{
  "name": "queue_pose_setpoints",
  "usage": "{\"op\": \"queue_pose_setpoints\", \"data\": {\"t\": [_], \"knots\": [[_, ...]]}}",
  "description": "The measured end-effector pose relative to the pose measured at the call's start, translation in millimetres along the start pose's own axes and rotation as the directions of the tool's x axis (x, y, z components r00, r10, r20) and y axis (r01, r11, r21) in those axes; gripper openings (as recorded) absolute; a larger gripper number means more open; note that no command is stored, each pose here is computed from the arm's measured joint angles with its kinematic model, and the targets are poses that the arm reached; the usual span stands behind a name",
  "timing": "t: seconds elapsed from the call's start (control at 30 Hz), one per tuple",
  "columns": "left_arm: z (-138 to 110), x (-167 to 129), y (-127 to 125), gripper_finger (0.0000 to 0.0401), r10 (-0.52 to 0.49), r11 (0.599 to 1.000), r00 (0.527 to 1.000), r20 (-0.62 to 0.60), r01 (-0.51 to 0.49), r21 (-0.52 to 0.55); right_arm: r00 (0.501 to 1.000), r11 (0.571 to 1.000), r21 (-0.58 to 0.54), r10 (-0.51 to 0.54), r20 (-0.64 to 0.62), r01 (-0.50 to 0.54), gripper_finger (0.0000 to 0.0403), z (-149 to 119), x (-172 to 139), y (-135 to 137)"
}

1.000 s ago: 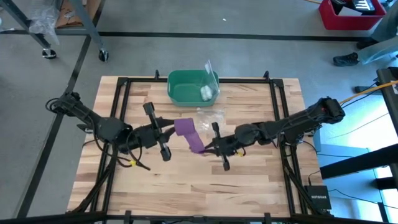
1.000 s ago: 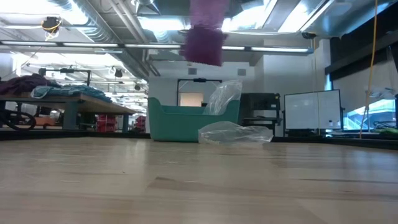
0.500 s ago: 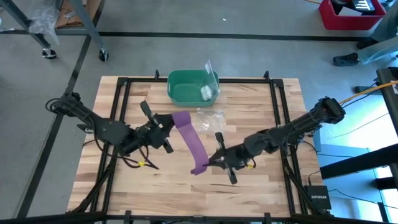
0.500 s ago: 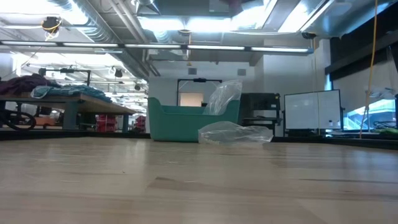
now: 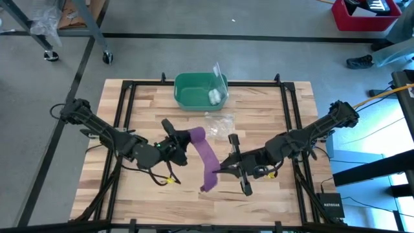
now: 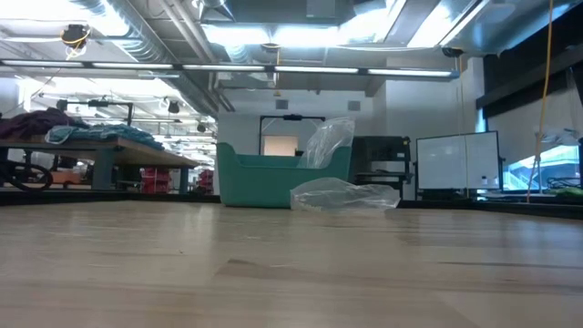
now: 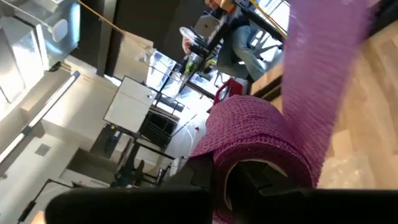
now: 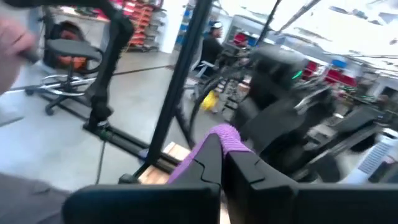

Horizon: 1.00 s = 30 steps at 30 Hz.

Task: Roll bandage
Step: Roll the violet bandage

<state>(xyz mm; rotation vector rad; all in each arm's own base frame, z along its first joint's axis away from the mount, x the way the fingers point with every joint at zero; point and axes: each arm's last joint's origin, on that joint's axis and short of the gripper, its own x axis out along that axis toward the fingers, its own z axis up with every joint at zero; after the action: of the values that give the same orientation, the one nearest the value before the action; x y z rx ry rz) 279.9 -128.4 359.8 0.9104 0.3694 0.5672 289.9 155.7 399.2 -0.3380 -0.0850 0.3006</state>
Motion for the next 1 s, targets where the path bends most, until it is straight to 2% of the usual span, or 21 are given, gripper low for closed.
{"op": "queue_pose_setpoints", "data": {"t": [0.2,0.37,0.47,0.6,0.7,0.87,1.0], "knots": [[-3,5,-22,0.0015,-0.073,0.997,0.997,0.036,0.073,-0.006,0.986,0.987,-0.017,-0.161,-0.036,0.16,0.0003,27,-4,-24],[-1,11,-36,0.0015,-0.154,0.988,0.984,0.092,0.153,0.017,0.975,0.977,0.005,-0.211,-0.062,0.212,0.0003,37,-6,-54],[0,13,-42,0.0015,-0.164,0.987,0.982,0.094,0.163,0.017,0.963,0.968,0.025,-0.247,-0.106,0.251,0.0003,35,-8,-72],[1,13,-44,0.0015,-0.196,0.98,0.972,0.126,0.199,-0.008,0.944,0.952,0.051,-0.292,-0.156,0.302,0.0003,25,-10,-99],[3,13,-44,0.0015,-0.241,0.967,0.955,0.173,0.252,-0.044,0.937,0.946,0.086,-0.29,-0.195,0.311,0.0003,15,-12,-118],[2,17,-43,0.0015,-0.247,0.952,0.95,0.188,0.275,-0.137,0.918,0.939,0.14,-0.261,-0.3,0.313,0.0003,-9,-15,-146],[-1,27,-43,0.0015,-0.291,0.9,0.932,0.214,0.343,-0.268,0.898,0.932,0.191,-0.217,-0.383,0.307,0.0006,-33,-8,-160]]}}
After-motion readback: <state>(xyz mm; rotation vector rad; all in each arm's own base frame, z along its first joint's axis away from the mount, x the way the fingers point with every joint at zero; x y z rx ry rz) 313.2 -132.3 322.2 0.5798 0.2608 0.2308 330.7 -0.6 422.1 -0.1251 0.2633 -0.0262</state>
